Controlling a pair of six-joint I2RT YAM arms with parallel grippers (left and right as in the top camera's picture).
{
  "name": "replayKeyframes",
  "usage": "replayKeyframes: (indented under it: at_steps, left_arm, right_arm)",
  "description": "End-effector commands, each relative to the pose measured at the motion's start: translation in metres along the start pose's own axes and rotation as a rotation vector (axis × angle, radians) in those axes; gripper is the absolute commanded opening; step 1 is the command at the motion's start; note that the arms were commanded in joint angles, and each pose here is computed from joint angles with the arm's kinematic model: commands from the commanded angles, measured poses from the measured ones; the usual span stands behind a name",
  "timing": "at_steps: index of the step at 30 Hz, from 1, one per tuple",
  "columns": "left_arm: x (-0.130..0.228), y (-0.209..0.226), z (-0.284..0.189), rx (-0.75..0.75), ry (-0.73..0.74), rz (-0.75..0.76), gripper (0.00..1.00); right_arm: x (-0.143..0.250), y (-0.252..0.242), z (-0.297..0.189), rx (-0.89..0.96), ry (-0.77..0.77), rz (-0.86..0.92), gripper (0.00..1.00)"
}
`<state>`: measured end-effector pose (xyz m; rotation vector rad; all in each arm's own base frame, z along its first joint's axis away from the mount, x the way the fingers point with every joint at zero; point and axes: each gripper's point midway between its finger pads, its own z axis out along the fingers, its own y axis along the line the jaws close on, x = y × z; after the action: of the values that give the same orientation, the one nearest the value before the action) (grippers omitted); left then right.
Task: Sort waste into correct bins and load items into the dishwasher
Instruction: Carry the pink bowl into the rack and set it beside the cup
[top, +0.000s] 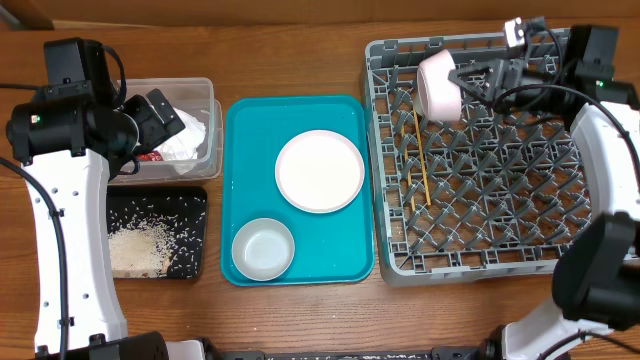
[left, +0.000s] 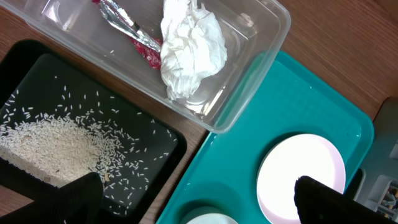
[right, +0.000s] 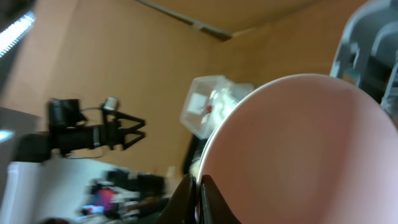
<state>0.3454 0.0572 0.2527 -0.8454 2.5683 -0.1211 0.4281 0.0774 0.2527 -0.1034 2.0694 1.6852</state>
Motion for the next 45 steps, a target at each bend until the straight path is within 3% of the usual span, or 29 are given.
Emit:
replayKeyframes:
  at_steps: [1,10,25,35,39,45]
  left_arm:
    - [-0.001,-0.002,-0.001,-0.001,-0.006,0.015,1.0]
    - [-0.001,-0.002,-0.001,-0.001,-0.006,0.015,1.0]
    - [-0.001,-0.002,-0.001,-0.001,-0.006,0.015,1.0]
    - [-0.001,-0.002,-0.001,-0.002,-0.006,0.015,1.0]
    - [-0.001,-0.002,-0.001,-0.001,-0.006,0.015,1.0]
    - [-0.001,-0.002,-0.001,-0.001,-0.006,0.015,1.0]
  right_arm:
    - [0.015,-0.006,-0.003,-0.142,0.019,0.077,0.04]
    - [0.041,-0.042,0.01,-0.137,0.042,0.116,0.04]
    - [0.026,-0.1,-0.031,0.162,-0.067,0.132,0.06]
    - [0.022,-0.151,-0.068,0.456,-0.127,0.152,0.3]
    - [0.015,-0.155,-0.077,0.503,-0.159,0.203,0.31]
    - [-0.005,-0.117,-0.082,0.577,-0.16,0.178,0.31]
